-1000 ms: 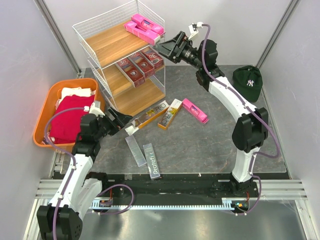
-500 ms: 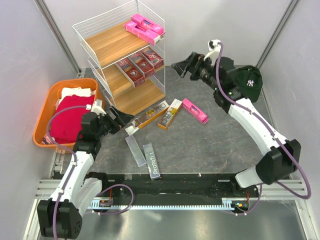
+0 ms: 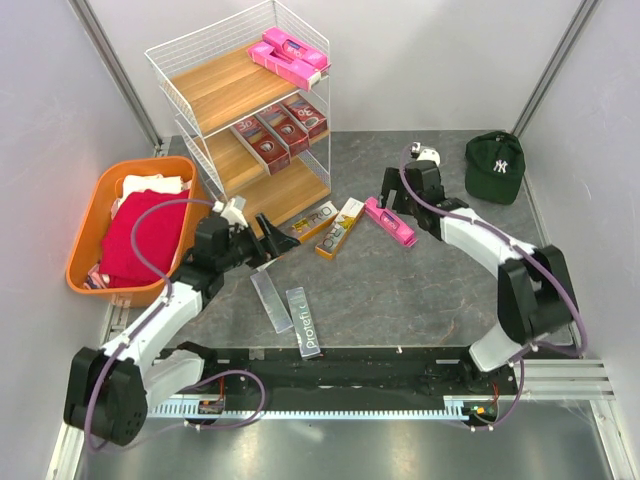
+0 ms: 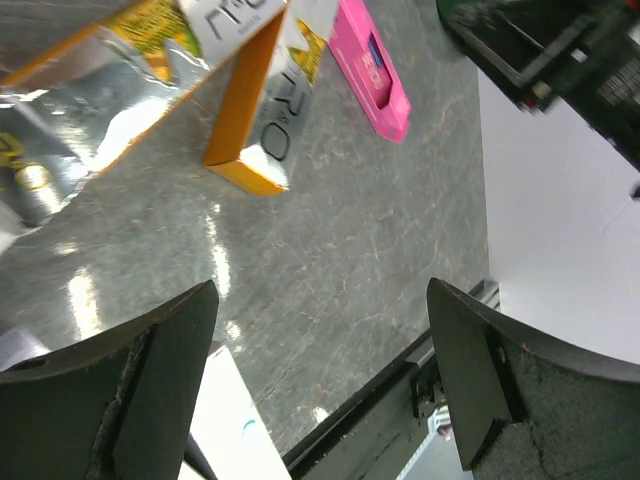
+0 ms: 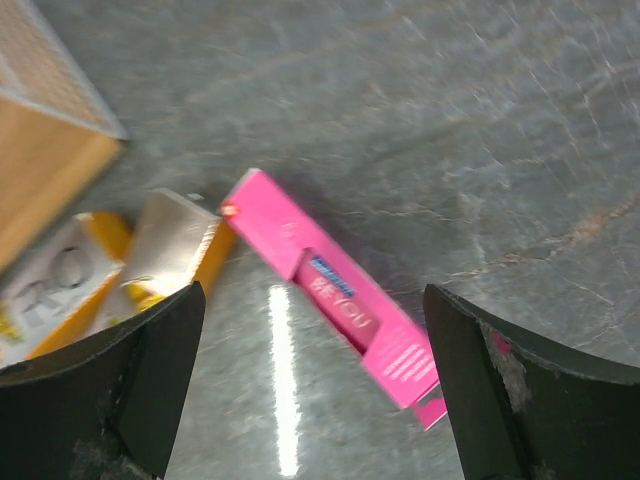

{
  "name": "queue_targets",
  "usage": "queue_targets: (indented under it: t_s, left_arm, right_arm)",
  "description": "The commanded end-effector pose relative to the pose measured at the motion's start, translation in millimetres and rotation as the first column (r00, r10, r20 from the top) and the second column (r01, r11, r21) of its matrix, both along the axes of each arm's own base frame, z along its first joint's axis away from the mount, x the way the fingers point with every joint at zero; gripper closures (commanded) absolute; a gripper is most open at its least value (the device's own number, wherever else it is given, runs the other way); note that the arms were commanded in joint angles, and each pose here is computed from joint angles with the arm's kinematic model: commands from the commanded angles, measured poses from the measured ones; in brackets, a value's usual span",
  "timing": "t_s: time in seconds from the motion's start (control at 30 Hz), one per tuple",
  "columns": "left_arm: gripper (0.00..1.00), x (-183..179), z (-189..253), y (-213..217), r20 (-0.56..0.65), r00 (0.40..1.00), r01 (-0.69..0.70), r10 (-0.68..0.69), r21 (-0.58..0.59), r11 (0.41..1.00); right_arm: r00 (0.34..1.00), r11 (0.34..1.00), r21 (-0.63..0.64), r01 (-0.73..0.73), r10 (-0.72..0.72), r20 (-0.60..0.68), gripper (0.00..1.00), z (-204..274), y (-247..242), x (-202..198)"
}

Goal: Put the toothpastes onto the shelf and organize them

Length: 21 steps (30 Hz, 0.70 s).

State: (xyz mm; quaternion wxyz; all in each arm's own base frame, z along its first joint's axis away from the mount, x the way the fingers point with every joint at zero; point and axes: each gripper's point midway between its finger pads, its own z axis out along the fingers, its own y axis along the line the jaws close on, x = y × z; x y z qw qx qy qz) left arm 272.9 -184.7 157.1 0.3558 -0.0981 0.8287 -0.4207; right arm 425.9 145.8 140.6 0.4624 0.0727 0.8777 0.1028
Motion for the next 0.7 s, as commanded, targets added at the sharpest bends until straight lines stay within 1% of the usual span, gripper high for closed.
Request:
queue_targets:
  t_s: [0.0,0.07,0.17,0.33,0.43,0.67]
  left_arm:
    - [0.08,10,26,-25,0.096,0.994,0.061,-0.058,-0.024,0.998]
    - [0.08,10,23,-30,0.087,0.994,0.069,-0.067,-0.023,0.997]
    - [0.09,9,21,-32,0.080,0.994,0.077,-0.075,-0.023,0.997]
    - [0.09,9,19,-32,0.076,0.994,0.078,-0.076,-0.020,0.997]
    - [0.09,9,19,-32,0.075,0.994,0.078,-0.076,-0.021,0.997]
    - [0.09,8,17,-32,0.067,0.995,0.080,-0.079,-0.024,0.996]
  right_arm:
    - [0.998,0.999,-0.032,0.025,-0.026,-0.058,0.02,-22,-14,20]
    - [0.996,0.999,-0.032,0.019,-0.022,-0.091,0.02,-34,-15,24]
    - [0.993,1.000,0.002,0.003,-0.003,-0.119,0.02,-45,-12,26]
    - [0.987,0.991,0.112,-0.068,0.084,-0.139,0.02,-55,9,24]
    - [0.977,0.985,0.141,-0.099,0.123,-0.176,0.02,-65,16,15]
    - [0.952,0.978,0.180,-0.104,0.150,-0.268,0.02,-93,21,-9]
